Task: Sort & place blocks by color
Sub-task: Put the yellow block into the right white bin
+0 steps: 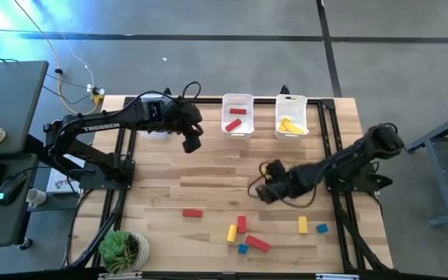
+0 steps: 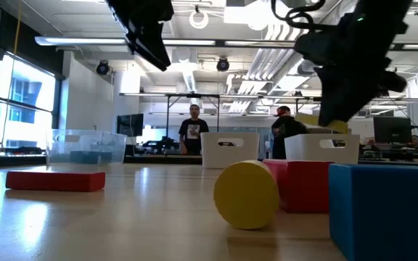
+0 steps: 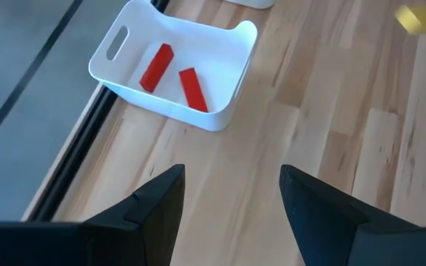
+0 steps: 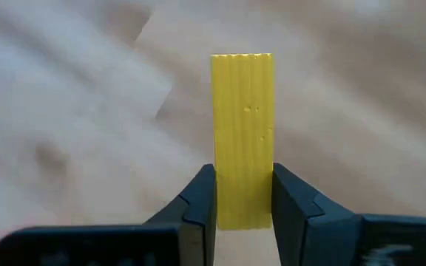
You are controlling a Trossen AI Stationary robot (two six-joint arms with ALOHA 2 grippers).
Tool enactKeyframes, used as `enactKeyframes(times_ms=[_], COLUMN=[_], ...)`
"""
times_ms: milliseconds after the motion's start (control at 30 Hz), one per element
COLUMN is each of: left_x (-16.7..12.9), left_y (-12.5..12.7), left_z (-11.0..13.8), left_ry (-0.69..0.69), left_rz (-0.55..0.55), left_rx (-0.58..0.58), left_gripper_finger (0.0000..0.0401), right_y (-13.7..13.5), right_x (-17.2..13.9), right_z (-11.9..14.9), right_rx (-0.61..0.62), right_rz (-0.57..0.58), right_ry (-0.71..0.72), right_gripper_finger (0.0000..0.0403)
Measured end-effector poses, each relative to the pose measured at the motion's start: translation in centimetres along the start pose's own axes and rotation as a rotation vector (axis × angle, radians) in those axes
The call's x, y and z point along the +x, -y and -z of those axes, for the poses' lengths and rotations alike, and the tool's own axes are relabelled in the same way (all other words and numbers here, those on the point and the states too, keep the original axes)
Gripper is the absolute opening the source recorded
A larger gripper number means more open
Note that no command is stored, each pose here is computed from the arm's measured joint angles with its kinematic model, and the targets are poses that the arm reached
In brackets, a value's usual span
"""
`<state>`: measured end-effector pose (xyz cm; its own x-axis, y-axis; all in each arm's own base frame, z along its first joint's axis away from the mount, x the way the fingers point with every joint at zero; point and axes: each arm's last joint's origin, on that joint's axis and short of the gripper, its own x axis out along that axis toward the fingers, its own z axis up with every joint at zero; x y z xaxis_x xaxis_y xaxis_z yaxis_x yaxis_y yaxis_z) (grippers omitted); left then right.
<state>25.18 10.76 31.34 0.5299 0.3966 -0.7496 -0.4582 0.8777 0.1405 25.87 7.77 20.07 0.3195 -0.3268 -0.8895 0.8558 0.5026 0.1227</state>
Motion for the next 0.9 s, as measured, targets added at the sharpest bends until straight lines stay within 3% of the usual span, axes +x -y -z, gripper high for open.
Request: enactKeyframes(times_ms=[233, 567, 900], left_x=[0.0, 0.0, 0.0], left_y=[0.0, 0.0, -0.1], left_z=[0.0, 0.0, -0.4], left_ry=[-0.001, -0.001, 0.045], left_rz=[0.001, 0.0, -0.028], left_rx=[0.038, 0.037, -0.01], left_gripper_finger=[0.0207, 0.0207, 0.0207], right_y=[3.3, 8.5, 13.8], right_x=[-0.9, -2.0, 0.2], right_z=[-4.9, -11.7, -17.5], right_rx=[0.082, 0.054, -0.014], right_rz=[0.096, 0.225, 0.28], right_ry=[0.116, 0.29, 0.251], right_gripper_finger=[0.0068, 0.0068, 0.0068])
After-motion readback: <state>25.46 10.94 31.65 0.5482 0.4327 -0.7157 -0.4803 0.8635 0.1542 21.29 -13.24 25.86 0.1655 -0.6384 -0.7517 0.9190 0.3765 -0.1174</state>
